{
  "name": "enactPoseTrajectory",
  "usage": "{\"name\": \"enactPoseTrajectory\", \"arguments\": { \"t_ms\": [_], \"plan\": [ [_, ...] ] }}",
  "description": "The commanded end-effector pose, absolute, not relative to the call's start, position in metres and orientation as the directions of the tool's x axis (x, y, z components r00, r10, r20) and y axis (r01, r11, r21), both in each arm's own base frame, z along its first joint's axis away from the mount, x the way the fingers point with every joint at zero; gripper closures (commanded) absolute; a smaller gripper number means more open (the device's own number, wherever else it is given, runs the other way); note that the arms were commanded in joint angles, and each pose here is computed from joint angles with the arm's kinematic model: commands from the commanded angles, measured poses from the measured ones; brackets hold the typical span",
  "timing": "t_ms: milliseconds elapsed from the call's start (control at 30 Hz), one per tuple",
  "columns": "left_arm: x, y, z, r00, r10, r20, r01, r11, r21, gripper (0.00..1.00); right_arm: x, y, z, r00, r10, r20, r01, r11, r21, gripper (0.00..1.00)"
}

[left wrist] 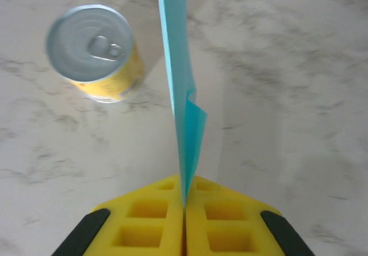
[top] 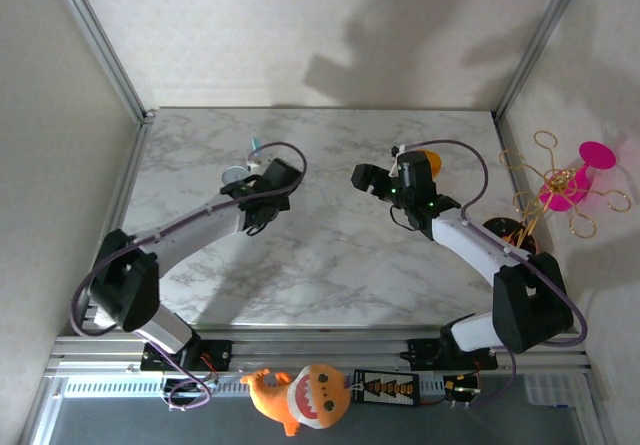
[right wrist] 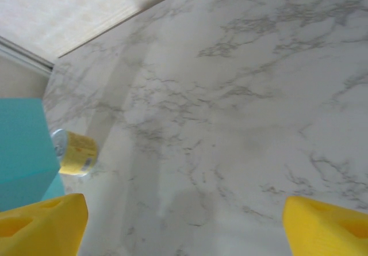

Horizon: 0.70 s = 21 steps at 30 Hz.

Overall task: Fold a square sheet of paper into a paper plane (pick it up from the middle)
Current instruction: Turn over the paper at the center of the table.

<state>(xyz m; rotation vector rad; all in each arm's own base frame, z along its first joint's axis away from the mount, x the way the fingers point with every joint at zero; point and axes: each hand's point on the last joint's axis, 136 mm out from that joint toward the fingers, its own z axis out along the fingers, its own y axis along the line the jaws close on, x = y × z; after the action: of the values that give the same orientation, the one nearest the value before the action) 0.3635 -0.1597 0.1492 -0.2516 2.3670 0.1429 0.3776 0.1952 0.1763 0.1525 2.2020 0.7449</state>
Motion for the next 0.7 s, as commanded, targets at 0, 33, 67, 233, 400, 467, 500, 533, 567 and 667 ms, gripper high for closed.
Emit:
{"name": "enactPoseTrajectory", "arguments": {
  "t_ms": [0, 33, 67, 233, 400, 467, 500, 533, 567, 667],
  "plan": [
    [0.349, -0.131, 0.146, -0.758, 0.058, -0.649, -0.241, 0.900, 0.362, 0.93, 0.377, 0.172, 0.179, -0.625, 0.368, -0.689, -0.064, 0.855, 0.514, 0.10],
    [0.350, -0.136, 0.140, -0.769, 0.077, -0.634, -0.228, 0.894, 0.386, 0.93, 0.376, 0.169, 0.179, -0.616, 0.376, -0.692, -0.049, 0.858, 0.510, 0.10],
    [0.352, -0.140, 0.136, -0.775, 0.092, -0.625, -0.220, 0.888, 0.403, 0.93, 0.376, 0.164, 0.180, -0.606, 0.385, -0.696, -0.033, 0.862, 0.506, 0.09],
    [0.359, -0.176, 0.102, -0.810, 0.153, -0.566, -0.149, 0.880, 0.451, 0.93, 0.373, 0.151, 0.184, -0.569, 0.406, -0.715, 0.010, 0.873, 0.488, 0.09],
    [0.363, -0.218, 0.065, -0.848, 0.172, -0.502, -0.075, 0.897, 0.435, 0.83, 0.370, 0.145, 0.183, -0.565, 0.408, -0.717, 0.028, 0.878, 0.478, 0.09],
    [0.363, -0.234, 0.053, -0.859, 0.149, -0.489, -0.055, 0.924, 0.378, 0.77, 0.368, 0.142, 0.180, -0.564, 0.417, -0.713, 0.045, 0.878, 0.477, 0.09],
    [0.364, -0.243, 0.047, -0.865, 0.129, -0.485, -0.047, 0.942, 0.333, 0.72, 0.368, 0.140, 0.179, -0.560, 0.422, -0.713, 0.054, 0.877, 0.477, 0.09],
    [0.363, -0.248, 0.044, -0.869, 0.114, -0.482, -0.041, 0.953, 0.300, 0.69, 0.367, 0.138, 0.179, -0.557, 0.428, -0.712, 0.064, 0.877, 0.477, 0.09],
    [0.363, -0.255, 0.043, -0.873, 0.092, -0.478, -0.038, 0.966, 0.255, 0.65, 0.367, 0.135, 0.178, -0.553, 0.434, -0.711, 0.073, 0.876, 0.477, 0.09],
    [0.362, -0.272, 0.045, -0.884, 0.033, -0.466, -0.014, 0.995, 0.097, 0.55, 0.367, 0.131, 0.176, -0.553, 0.444, -0.705, 0.093, 0.874, 0.478, 0.10]
  ]
}}
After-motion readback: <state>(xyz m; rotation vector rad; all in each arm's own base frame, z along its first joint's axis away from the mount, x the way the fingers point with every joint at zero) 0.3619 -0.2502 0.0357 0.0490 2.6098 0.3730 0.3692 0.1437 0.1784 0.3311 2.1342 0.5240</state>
